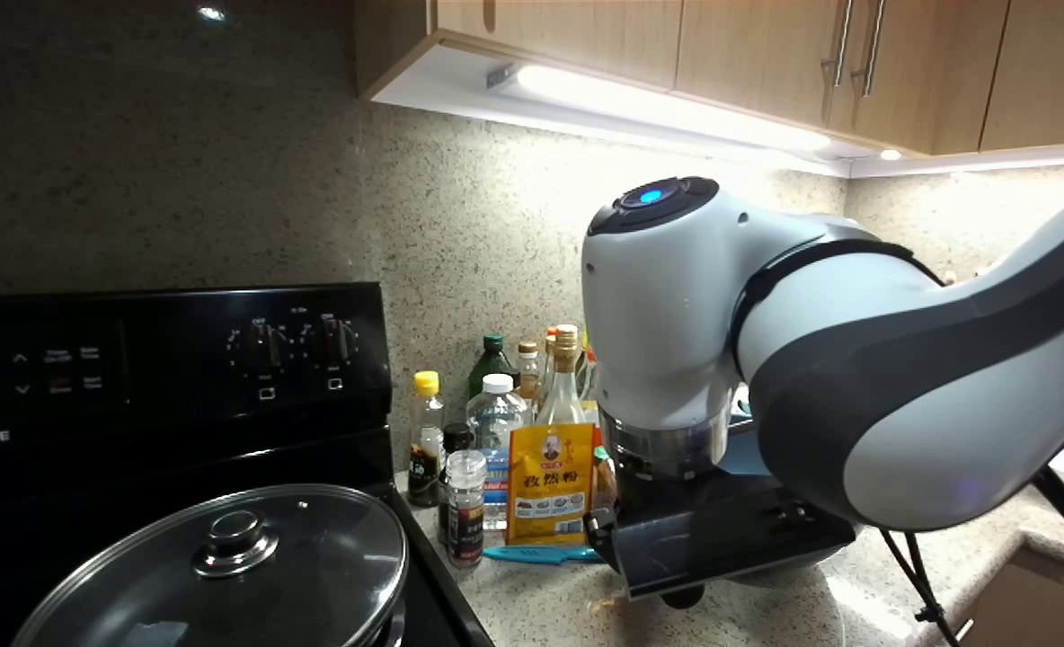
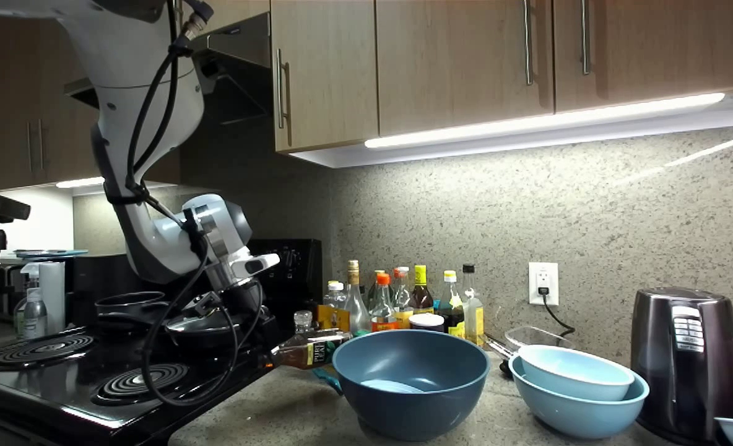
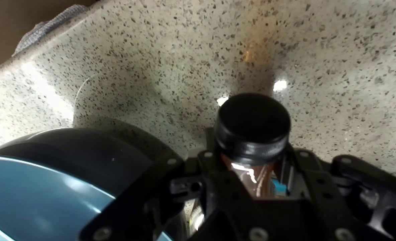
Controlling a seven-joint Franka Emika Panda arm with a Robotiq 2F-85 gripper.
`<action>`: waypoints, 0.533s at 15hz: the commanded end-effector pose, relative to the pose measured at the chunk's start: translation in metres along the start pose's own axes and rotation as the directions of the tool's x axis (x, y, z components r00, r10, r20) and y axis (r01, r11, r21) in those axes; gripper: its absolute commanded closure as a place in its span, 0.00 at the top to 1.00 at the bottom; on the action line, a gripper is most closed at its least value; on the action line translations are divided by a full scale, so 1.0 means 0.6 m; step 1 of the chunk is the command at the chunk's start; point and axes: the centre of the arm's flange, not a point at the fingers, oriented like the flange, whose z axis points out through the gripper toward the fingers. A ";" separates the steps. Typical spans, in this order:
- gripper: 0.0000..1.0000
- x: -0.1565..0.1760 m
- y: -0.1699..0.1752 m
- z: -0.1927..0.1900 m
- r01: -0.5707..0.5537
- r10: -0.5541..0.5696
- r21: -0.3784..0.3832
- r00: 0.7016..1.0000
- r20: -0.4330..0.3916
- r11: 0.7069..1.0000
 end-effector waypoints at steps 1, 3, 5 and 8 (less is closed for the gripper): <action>0.15 -0.001 0.000 0.005 0.001 -0.001 -0.003 1.000 0.004 1.000; 0.15 -0.008 0.000 0.018 0.021 -0.021 0.001 0.999 0.030 1.000; 0.15 -0.015 0.002 0.036 0.020 -0.020 0.003 0.998 0.058 1.000; 0.15 -0.026 0.003 0.051 0.006 -0.007 0.007 0.997 0.083 1.000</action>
